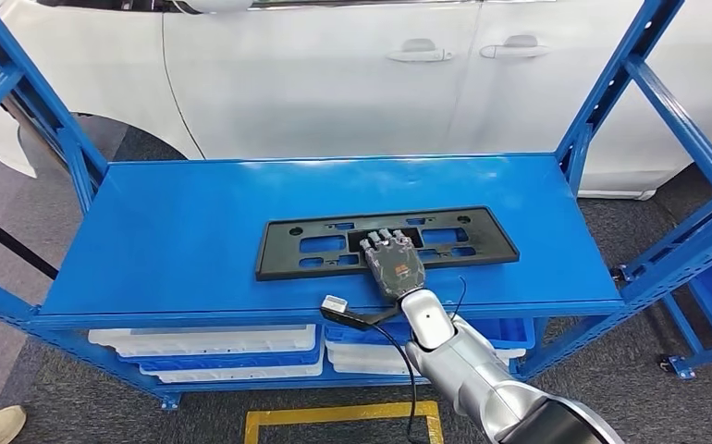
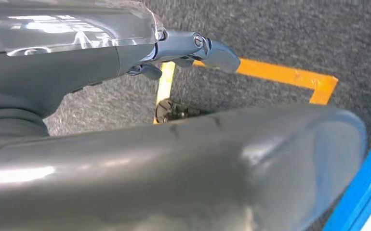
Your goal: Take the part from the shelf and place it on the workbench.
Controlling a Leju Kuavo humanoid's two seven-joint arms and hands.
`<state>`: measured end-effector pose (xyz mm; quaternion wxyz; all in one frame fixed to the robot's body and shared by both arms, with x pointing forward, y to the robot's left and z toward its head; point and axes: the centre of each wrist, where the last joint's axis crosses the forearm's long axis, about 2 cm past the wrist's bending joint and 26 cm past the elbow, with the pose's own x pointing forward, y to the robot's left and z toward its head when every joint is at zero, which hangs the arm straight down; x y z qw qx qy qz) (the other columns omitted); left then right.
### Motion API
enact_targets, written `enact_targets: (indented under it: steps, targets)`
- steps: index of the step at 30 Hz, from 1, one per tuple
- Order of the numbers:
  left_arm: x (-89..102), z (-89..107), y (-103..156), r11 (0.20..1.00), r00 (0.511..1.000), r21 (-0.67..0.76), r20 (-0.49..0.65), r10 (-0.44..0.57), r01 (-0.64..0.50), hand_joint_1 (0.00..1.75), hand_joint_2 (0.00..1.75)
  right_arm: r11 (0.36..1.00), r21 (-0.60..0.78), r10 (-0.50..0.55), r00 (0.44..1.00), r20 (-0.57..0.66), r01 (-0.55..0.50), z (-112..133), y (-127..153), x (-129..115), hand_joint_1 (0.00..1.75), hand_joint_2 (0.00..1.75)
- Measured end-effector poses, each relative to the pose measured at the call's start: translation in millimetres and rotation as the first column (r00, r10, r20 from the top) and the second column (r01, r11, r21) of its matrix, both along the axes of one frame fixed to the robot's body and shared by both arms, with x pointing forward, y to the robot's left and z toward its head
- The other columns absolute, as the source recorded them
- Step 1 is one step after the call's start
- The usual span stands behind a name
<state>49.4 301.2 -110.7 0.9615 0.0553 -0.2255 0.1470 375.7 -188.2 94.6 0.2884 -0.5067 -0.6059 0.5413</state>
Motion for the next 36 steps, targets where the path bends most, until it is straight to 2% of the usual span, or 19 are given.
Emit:
enact_targets:
  steps: [4,8,14,17,19,22,24,25,26,27,28,29,31,34,36]
  targets:
    - [0.3,0.0,0.2,1.0,1.0,0.003,0.01,0.001,-0.001,0.0,0.0,1.0,-0.006,0.007,1.0,-0.008,-0.007,-2.0,-3.4,-0.3,1.75,1.75]
    - [0.0,0.0,0.1,1.0,0.998,0.014,0.061,-0.004,0.003,0.0,1.75,1.0,-0.006,0.011,1.0,-0.014,-0.011,-2.8,-5.5,-0.1,1.75,1.75]
    - [0.0,0.0,0.6,0.999,0.996,0.041,0.083,-0.012,0.008,0.0,1.75,0.998,0.03,0.05,0.999,-0.01,-0.05,3.1,-6.4,3.3,1.75,1.75]
    - [-0.6,0.0,1.5,0.999,0.997,0.045,0.08,-0.014,0.01,0.0,1.75,0.987,0.13,0.099,0.995,0.0,-0.098,11.7,-5.6,6.5,1.75,1.75]
    - [-0.8,-0.1,1.7,0.999,0.996,0.044,0.087,-0.015,0.011,0.0,1.75,0.955,0.25,0.159,0.987,0.019,-0.159,18.3,-4.8,7.8,1.75,1.75]
    - [-1.6,-0.2,1.6,0.999,0.994,0.038,0.108,-0.022,0.018,0.0,1.75,0.853,0.456,0.241,0.967,0.089,-0.254,26.7,-6.2,7.4,1.75,1.75]
    - [-1.4,-0.1,2.6,0.999,0.992,0.034,0.118,-0.031,0.027,0.0,1.75,0.752,0.583,0.273,0.951,0.147,-0.306,37.4,-5.6,8.1,1.75,1.75]
    - [-0.4,0.0,3.2,0.999,0.992,0.031,0.124,-0.037,0.034,0.0,1.75,0.668,0.661,0.295,0.937,0.185,-0.341,46.9,-5.2,8.6,1.75,1.75]
    - [1.3,0.2,4.2,0.999,0.99,0.025,0.132,-0.041,0.038,0.0,1.75,0.548,0.745,0.326,0.918,0.228,-0.38,59.1,-4.8,8.6,1.75,1.75]
    - [3.5,0.5,4.8,0.999,0.989,0.017,0.143,-0.042,0.04,0.0,1.75,0.395,0.817,0.362,0.888,0.283,-0.421,73.5,-4.2,7.2,1.75,1.75]
    - [6.0,0.9,5.6,0.999,0.987,0.009,0.155,-0.04,0.039,0.0,1.75,0.212,0.861,0.401,0.844,0.355,-0.463,90.5,-3.4,4.1,1.75,1.75]
    - [8.2,1.2,6.1,0.999,0.985,0.0,0.168,-0.036,0.036,0.0,1.75,0.044,0.869,0.437,0.792,0.426,-0.492,106.6,-2.3,-0.7,1.75,1.75]
    - [11.1,1.6,6.3,1.0,0.982,-0.011,0.187,-0.026,0.029,0.0,1.75,-0.209,0.822,0.507,0.66,0.554,-0.53,135.8,-0.9,-14.4,1.75,1.75]
    - [13.4,2.0,6.6,1.0,0.977,-0.016,0.215,-0.013,0.017,0.0,1.75,-0.454,0.698,0.584,0.407,0.702,-0.553,173.8,-1.7,-37.8,1.75,1.75]
    - [13.8,2.0,6.8,1.0,0.974,-0.015,0.227,-0.009,0.012,0.0,1.75,-0.559,0.632,0.586,0.283,0.759,-0.538,188.9,-3.0,-52.8,1.75,1.75]
